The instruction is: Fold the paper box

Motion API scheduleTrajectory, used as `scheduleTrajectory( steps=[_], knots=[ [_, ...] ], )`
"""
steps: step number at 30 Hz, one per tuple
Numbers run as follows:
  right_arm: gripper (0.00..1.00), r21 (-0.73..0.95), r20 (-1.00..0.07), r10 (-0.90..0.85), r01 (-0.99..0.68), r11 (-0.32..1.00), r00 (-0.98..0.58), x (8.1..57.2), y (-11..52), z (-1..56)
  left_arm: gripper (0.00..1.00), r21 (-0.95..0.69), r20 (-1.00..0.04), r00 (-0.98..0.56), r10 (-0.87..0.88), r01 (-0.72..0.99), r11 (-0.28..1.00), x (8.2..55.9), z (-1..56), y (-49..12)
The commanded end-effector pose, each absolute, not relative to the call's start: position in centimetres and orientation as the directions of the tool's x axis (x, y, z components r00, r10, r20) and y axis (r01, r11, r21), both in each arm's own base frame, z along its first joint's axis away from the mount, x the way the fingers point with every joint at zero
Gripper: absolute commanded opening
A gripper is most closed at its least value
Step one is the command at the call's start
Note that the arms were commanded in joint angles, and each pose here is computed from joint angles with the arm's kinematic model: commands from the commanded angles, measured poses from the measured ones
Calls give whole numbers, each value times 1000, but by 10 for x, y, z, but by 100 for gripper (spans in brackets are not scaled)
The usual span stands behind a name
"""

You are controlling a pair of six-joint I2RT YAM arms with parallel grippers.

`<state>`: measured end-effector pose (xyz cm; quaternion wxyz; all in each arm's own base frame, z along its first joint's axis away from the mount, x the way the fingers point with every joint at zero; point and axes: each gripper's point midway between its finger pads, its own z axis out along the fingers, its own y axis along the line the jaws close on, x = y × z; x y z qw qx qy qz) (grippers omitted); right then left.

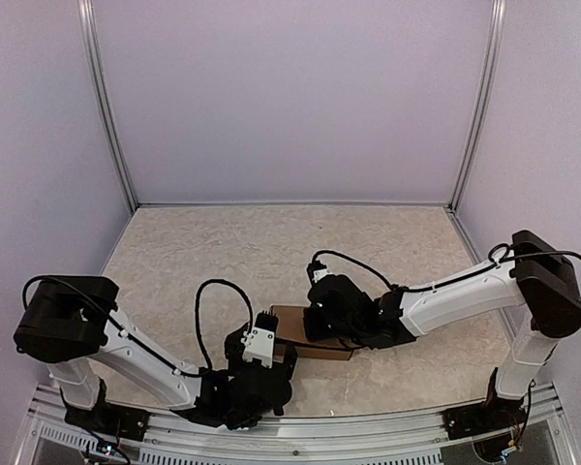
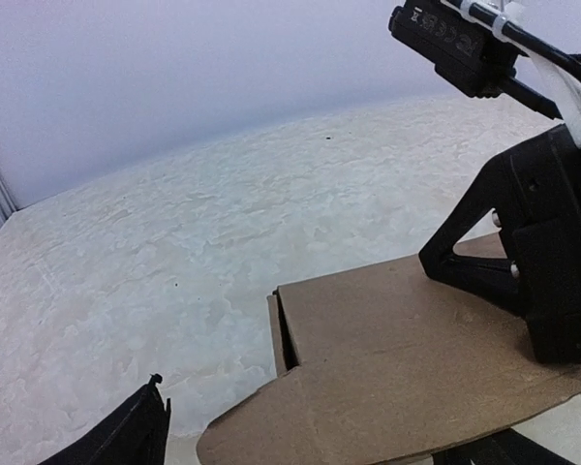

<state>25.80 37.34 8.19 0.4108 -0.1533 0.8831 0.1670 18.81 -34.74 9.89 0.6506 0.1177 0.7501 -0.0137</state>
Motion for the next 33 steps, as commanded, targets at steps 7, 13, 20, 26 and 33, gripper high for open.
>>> scheduleTrajectory(
  steps=[7,13,20,26,33],
  knots=[
    [0,133,-736,-157,-368,920,-659,254,355,35,99,40,-985,-154,75,219,975,159,134,-325],
    [0,134,-750,-144,-362,923,-645,249,353,25,99,21,-982,-179,62,223,975,150,159,-315],
    [0,129,-792,-140,-388,913,-594,243,356,31,99,-44,-953,-298,44,284,958,163,169,-308],
    [0,157,-803,-135,-425,892,-580,239,361,66,99,-121,-913,-407,25,329,936,188,167,-304],
    [16,168,-813,-121,-428,888,-569,232,343,110,99,-165,-861,-507,40,352,922,212,159,-300]
  ],
)
